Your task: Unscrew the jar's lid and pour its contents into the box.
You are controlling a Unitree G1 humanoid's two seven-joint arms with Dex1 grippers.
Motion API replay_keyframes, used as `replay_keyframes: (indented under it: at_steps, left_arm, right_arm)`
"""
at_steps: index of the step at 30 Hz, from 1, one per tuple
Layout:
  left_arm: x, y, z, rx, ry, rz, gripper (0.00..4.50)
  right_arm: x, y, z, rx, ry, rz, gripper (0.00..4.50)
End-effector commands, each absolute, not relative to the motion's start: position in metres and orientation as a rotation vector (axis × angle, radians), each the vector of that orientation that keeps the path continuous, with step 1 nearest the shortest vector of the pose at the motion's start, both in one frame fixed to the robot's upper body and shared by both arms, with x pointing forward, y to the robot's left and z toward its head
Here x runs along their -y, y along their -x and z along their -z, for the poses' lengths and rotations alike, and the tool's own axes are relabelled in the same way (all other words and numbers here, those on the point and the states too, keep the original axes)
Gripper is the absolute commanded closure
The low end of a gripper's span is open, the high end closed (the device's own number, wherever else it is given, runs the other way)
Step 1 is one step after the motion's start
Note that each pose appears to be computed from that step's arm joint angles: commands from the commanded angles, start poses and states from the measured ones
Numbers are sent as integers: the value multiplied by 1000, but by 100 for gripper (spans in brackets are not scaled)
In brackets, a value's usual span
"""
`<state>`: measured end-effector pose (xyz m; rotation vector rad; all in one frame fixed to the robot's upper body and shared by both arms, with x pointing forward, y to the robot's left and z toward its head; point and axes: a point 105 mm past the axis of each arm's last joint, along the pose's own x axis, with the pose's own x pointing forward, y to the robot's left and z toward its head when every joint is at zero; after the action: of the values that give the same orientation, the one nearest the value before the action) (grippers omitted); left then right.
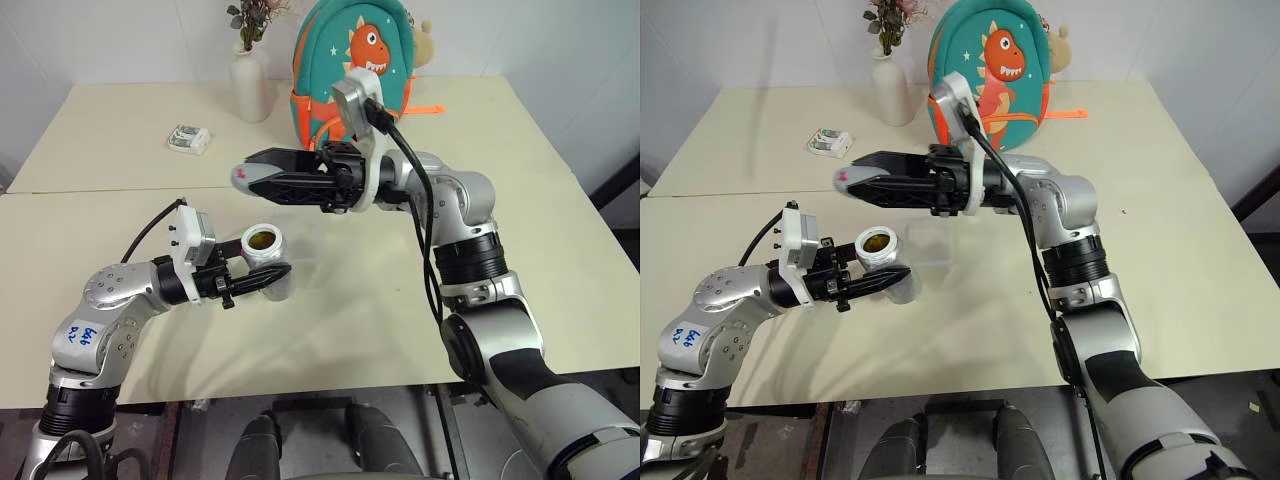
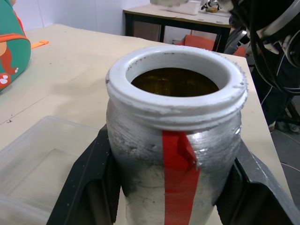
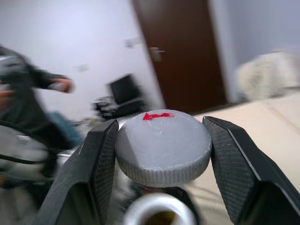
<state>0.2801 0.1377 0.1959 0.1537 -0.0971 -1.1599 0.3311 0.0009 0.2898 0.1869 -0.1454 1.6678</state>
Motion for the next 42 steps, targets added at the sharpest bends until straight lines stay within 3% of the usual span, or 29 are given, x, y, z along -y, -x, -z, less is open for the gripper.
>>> replay_keyframes:
  at_steps: [1, 7, 13, 20, 21, 26, 34, 42]
  left_arm:
    - [-142, -270, -213, 157, -211, 1162, 236]
    - [-157, -268, -215, 126, -269, 1145, 236]
    - [-166, -273, -218, 102, -306, 1131, 236]
    - [-169, -275, -221, 113, -314, 1112, 236]
    - [-169, -275, -221, 113, -314, 1112, 236]
    - [-173, -274, -221, 117, -321, 1091, 236]
    - [-189, -286, -226, 80, -348, 974, 236]
    - [-216, -309, -247, 97, -414, 767, 236]
  right_arm:
    - [49, -360, -292, 282, -154, -1403, 197]
    - [119, -381, -224, 196, 81, -1055, 197]
    - [137, -380, -160, 75, 167, -934, 197]
    - [145, -383, -137, 28, 154, -899, 197]
    - [147, -383, -134, 12, 144, -905, 162]
    - [155, -381, -145, 37, 123, -939, 9]
    - [141, -380, -191, 156, 222, -1031, 3]
    - [95, -348, -239, 112, 291, -1425, 3]
